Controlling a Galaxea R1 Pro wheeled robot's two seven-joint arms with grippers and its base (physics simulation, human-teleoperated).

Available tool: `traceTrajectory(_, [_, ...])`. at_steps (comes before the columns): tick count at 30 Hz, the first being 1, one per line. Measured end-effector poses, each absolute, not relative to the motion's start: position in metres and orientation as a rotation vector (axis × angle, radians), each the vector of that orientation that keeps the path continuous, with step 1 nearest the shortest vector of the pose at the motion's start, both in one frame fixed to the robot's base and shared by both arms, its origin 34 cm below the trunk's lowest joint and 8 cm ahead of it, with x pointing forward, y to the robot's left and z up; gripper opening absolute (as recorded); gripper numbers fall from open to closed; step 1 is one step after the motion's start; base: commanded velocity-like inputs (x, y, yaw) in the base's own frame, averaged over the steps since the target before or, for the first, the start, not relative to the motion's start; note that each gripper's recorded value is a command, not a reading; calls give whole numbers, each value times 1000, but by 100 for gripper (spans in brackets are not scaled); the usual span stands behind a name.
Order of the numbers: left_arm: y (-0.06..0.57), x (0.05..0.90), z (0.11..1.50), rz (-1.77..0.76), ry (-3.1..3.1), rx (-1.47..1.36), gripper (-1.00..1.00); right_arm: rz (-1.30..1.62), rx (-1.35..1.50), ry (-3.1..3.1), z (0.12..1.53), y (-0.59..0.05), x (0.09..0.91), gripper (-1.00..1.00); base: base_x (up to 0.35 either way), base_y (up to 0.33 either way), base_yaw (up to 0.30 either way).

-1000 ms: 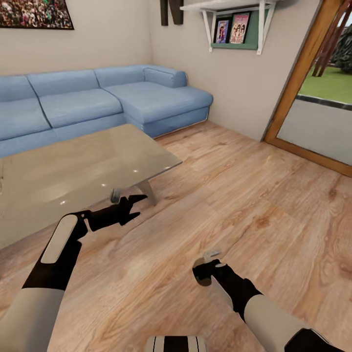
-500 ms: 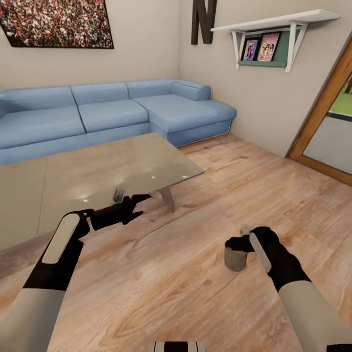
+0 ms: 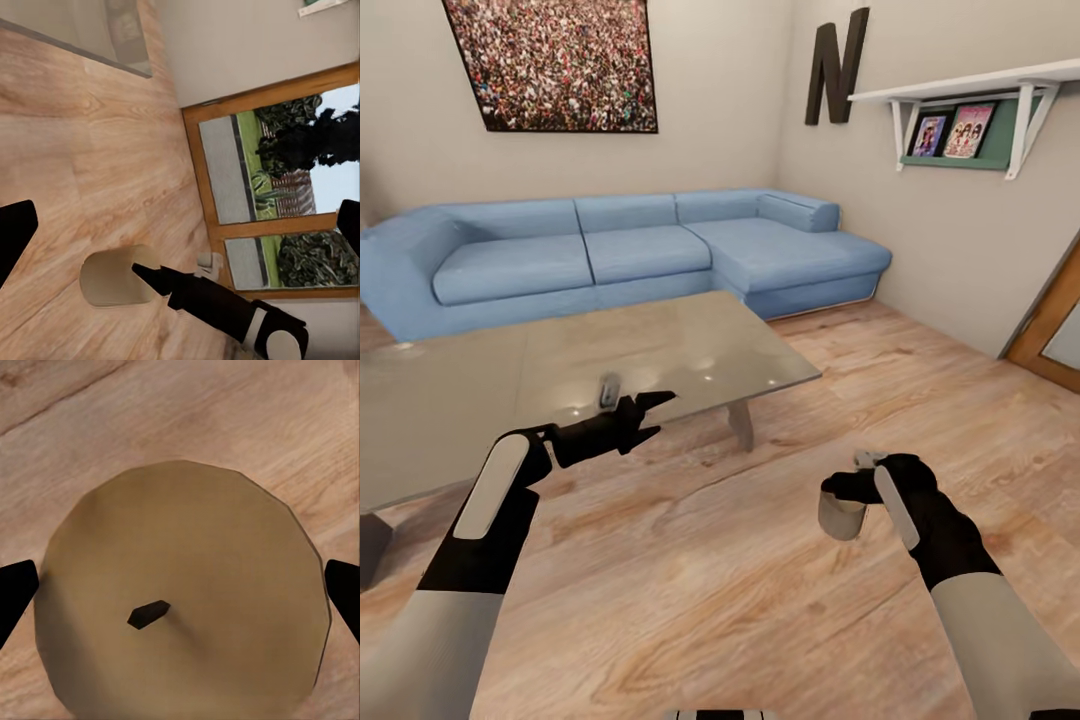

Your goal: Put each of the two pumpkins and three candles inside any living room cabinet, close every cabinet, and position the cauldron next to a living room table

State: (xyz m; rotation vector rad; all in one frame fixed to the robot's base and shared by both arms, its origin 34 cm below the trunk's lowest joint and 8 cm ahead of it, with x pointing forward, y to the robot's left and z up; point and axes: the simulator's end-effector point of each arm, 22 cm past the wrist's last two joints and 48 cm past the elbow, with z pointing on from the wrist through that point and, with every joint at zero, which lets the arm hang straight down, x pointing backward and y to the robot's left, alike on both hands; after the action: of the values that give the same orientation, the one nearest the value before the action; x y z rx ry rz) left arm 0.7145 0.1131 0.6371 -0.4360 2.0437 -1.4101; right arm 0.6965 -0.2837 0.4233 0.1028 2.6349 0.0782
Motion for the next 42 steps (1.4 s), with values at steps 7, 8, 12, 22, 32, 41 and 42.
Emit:
traceTrajectory(7, [110,711,651,-1413,2030,-422,100,84,76,2518,474,-279,714,-100,0,0,237])
traceTrajectory(8, [110,711,653,-1414,2026,-419,100,94,73,2501,481,-276,716,-100,0,0,188])
traceTrajectory(12, [109,709,660,-1418,2018,-413,100,91,14,2489,488,-262,715,-100,0,0,176])
traceTrajectory(22, [49,706,652,-1367,2139,-430,100,71,-67,2564,478,-247,707,-100,0,0,219])
traceTrajectory(32, [49,711,676,-1369,2136,-425,100,80,-66,2594,486,-245,705,-100,0,0,287])
traceTrajectory(41, [48,716,698,-1370,2135,-423,100,74,-59,2620,498,-248,704,-100,0,0,288])
traceTrajectory(42, [48,716,700,-1370,2135,-423,100,74,-59,2621,500,-248,704,-100,0,0,288])
